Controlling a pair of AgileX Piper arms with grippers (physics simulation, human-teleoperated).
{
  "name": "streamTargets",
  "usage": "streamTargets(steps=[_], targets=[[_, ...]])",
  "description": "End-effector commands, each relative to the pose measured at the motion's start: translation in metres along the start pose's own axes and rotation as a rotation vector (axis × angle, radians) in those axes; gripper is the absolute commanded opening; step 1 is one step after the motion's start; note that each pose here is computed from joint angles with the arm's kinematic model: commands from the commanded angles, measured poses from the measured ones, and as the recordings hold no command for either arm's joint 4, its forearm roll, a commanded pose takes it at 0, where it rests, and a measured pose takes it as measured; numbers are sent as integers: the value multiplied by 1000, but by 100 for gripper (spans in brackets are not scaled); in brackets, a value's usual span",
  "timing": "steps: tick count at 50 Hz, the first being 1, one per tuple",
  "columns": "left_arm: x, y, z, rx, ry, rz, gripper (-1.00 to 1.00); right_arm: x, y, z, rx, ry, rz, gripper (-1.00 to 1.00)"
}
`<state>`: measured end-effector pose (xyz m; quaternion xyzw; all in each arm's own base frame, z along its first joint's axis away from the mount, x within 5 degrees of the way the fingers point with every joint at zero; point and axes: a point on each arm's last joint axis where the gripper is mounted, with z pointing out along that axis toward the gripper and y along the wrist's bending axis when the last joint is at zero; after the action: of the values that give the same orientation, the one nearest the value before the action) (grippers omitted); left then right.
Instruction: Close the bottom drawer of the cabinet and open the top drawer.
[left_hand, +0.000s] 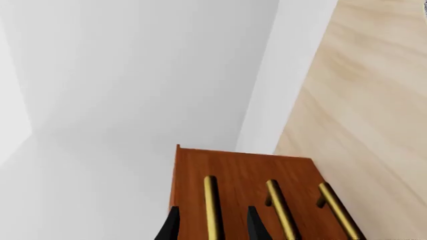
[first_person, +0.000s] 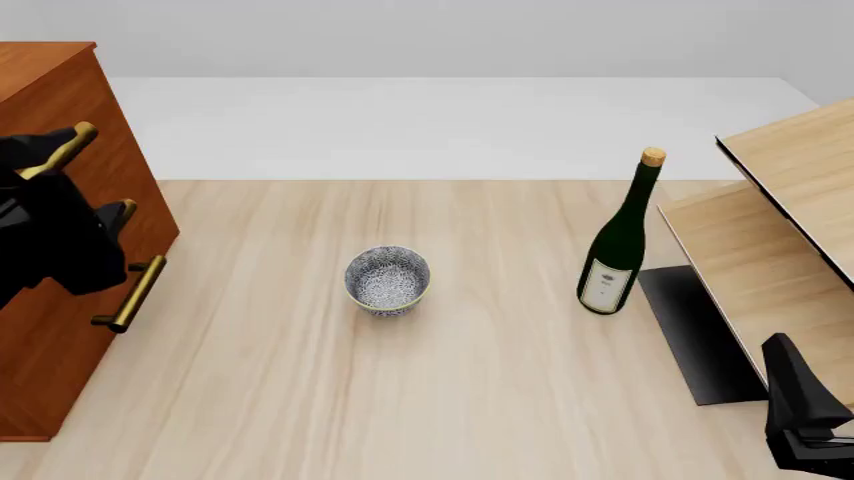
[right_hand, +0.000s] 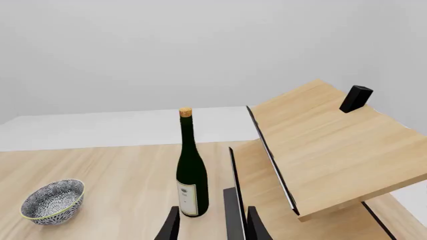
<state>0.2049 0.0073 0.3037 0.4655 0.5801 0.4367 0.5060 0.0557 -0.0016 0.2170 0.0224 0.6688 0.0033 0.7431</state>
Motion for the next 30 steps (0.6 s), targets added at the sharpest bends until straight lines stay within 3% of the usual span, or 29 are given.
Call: streamTargets(steps=[1, 16, 17, 18, 20, 30], targets=[[6, -5, 8, 11, 27, 9, 100, 0, 0, 0, 1, 0, -3, 100], [19, -7, 10, 26, 87, 34, 100, 0, 0, 0, 6, 0, 0, 100], [19, -6, 10, 29, 86, 26, 100, 0, 0, 0, 6, 0, 0, 100], [16, 2, 11, 44, 86, -26, 100, 0, 0, 0, 6, 0, 0, 100], [21, -9, 10, 34, 93, 39, 100, 1, 0, 0, 8, 2, -1, 100], [26, -7, 11, 32, 117, 44, 100, 0, 0, 0, 8, 2, 1, 100]])
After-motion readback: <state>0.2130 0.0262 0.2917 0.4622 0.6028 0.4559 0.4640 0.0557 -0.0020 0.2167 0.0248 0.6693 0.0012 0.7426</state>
